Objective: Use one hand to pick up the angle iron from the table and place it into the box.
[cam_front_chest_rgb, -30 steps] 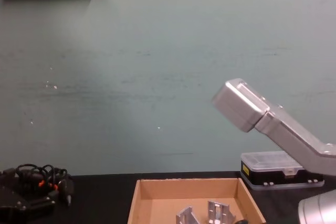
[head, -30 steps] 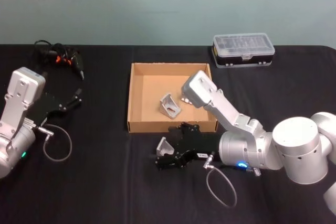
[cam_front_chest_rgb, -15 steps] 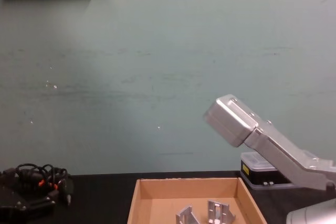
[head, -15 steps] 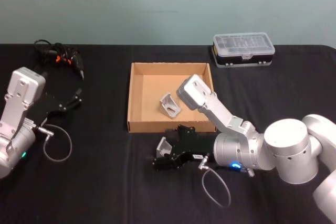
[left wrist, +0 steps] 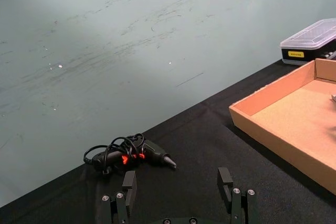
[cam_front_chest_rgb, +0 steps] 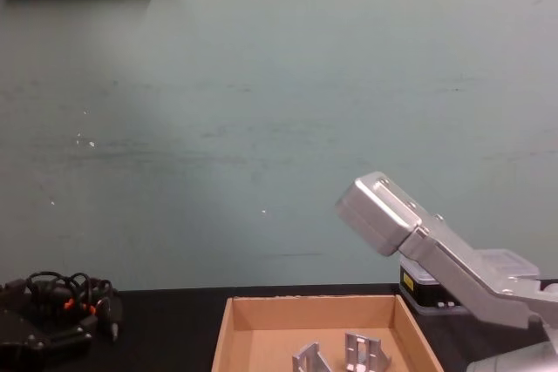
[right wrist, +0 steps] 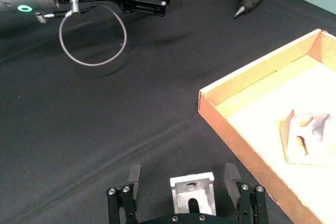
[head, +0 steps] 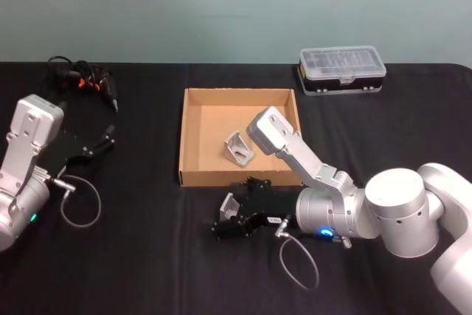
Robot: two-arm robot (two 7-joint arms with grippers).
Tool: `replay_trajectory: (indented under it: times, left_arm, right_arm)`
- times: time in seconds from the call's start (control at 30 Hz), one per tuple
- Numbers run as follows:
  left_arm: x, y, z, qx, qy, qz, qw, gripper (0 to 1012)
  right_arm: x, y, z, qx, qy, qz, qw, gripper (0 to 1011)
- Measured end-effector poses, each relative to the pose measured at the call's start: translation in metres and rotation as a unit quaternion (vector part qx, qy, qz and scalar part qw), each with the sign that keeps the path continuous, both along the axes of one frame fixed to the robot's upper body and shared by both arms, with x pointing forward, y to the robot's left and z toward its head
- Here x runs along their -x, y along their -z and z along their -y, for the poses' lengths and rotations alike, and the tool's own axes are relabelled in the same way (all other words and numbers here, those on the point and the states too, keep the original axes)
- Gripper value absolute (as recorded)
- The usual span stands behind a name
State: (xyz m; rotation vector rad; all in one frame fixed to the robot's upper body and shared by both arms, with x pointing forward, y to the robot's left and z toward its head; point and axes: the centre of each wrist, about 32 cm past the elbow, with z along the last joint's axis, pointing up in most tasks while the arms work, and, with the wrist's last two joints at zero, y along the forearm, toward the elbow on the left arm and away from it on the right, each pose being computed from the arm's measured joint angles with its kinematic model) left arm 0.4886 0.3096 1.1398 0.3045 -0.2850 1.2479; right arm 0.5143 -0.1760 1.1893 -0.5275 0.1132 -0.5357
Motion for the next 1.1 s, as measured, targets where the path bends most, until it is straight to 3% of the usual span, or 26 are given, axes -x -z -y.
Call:
replay_trajectory:
  times: [0.73,0.93,1.1]
  left_arm:
    - [0.0000,0.0000,0.0000,0.000,0.000,0.000,1.0000,1011]
    - [0.0000,0.0000,0.0000,0.000,0.000,0.000,1.0000,1011]
    - [0.0000,0.0000,0.0000,0.000,0.000,0.000,1.0000,1011]
  right_arm:
    - [-0.0061,0.0058,0.0008,0.000,0.002,-0.005,1.0000,998]
    - [-0.0056,0.0055,0.0007,0.000,0.003,-0.004,1.0000,888]
    - [-0.0055,0.0054,0.0008,0.000,0.003,-0.004,1.0000,734]
